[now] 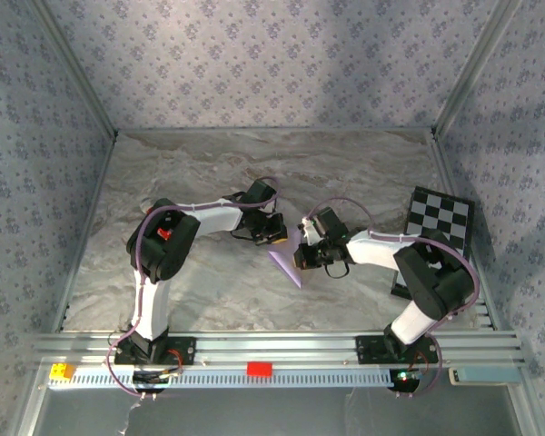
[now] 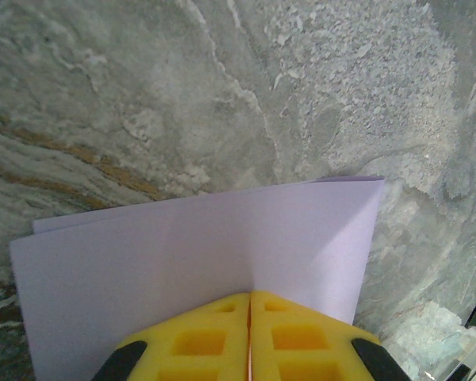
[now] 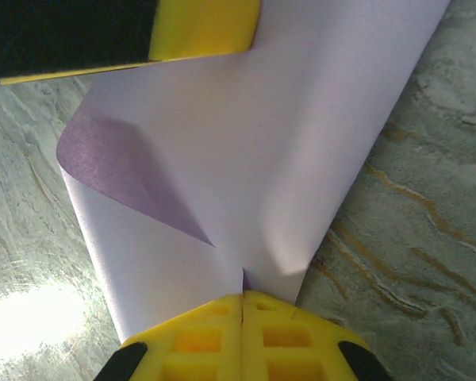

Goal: Fold a paper plane with a square sheet of paper (pick it up from the middle)
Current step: Third fold the triangle at the center of the table.

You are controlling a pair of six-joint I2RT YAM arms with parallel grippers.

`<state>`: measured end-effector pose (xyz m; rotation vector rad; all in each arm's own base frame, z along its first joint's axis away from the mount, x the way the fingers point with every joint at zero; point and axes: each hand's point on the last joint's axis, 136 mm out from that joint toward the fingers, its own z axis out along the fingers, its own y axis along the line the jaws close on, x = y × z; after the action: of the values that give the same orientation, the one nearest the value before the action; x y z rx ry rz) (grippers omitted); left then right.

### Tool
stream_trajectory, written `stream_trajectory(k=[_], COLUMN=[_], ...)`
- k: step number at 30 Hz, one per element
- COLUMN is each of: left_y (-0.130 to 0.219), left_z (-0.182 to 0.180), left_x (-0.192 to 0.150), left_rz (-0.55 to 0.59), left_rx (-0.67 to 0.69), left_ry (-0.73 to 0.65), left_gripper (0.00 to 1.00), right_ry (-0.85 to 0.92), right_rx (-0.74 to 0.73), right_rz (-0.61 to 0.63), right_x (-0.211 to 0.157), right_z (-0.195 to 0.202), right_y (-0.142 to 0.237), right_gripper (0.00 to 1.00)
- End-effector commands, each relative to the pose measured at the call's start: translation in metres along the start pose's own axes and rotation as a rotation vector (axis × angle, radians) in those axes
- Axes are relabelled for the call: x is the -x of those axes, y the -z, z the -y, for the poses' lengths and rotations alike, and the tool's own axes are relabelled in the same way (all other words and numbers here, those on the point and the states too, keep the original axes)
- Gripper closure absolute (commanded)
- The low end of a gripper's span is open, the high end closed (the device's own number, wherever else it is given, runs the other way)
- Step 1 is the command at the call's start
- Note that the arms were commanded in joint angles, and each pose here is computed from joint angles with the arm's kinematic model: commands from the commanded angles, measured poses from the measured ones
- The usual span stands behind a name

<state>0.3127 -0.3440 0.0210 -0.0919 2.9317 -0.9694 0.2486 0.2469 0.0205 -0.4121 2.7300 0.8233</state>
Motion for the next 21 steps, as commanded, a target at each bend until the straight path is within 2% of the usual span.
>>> stream_trajectory(k=[1,14,21], left_y=[-0.009,-0.007,-0.007], left_z=[-0.027,-0.027,-0.026], left_x=[-0.018,-0.016,-0.016], left_rz=[-0.039,-0.037,-0.034], left_rx=[0.097,0.098,0.096], left_ry=[0.034,0.03,0.029], left_gripper=[0.92,0.92,0.92], right_ry=[0.016,0.064,0.052], right_rx=[-0.041,0.03,0.024], right_rz=[-0.032,0.04,0.018], right_x=[-0.006,0.009,0.006], right_z=[0.006,-0.016,-0.011], right_y=[-0.003,0.016,0.009], right_gripper=[1.0,1.0,1.0])
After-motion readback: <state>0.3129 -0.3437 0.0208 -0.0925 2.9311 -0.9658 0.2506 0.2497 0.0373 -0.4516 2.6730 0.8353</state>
